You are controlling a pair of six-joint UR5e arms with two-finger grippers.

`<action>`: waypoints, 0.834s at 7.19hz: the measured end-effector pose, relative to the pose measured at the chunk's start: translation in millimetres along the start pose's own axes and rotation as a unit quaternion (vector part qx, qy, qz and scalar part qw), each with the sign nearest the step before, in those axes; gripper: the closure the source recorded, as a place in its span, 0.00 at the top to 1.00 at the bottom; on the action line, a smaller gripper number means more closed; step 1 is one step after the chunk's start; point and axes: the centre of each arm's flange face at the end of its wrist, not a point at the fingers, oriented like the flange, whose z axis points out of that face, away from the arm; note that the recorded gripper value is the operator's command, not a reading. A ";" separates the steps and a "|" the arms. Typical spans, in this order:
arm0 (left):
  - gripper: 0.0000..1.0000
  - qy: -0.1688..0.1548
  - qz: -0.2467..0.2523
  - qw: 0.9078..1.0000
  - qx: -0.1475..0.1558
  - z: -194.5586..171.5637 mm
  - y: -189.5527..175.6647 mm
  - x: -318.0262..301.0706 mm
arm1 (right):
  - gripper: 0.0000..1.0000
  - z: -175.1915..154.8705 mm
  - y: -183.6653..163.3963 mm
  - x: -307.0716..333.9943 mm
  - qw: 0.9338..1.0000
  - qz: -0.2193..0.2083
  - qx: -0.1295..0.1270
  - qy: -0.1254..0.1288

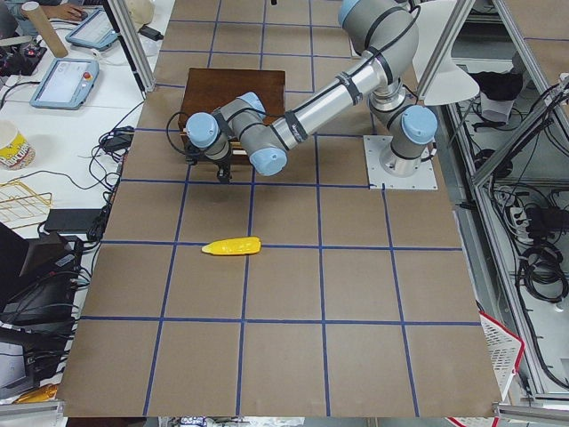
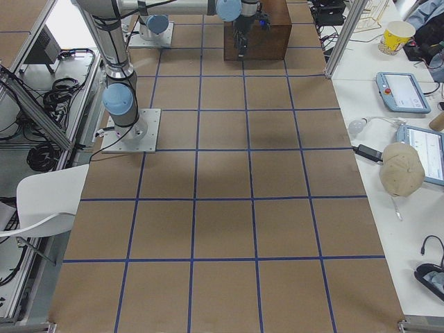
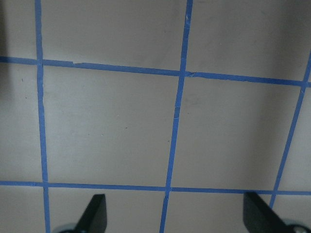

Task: Open drawer and put corn inside
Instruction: 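Pull the drawer open by its handle with the left gripper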

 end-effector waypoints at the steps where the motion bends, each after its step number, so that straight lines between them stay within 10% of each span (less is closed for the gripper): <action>1: 1.00 0.000 0.000 1.000 0.000 -0.2 -0.2 -0.1 | 1.00 0.0 0.0 0.0 1.000 0.000 0.000 0.000; 6: 1.00 -0.004 0.003 1.000 0.005 -5.4 -1.2 -3.1 | 1.00 0.0 0.0 0.0 1.000 0.000 0.000 0.000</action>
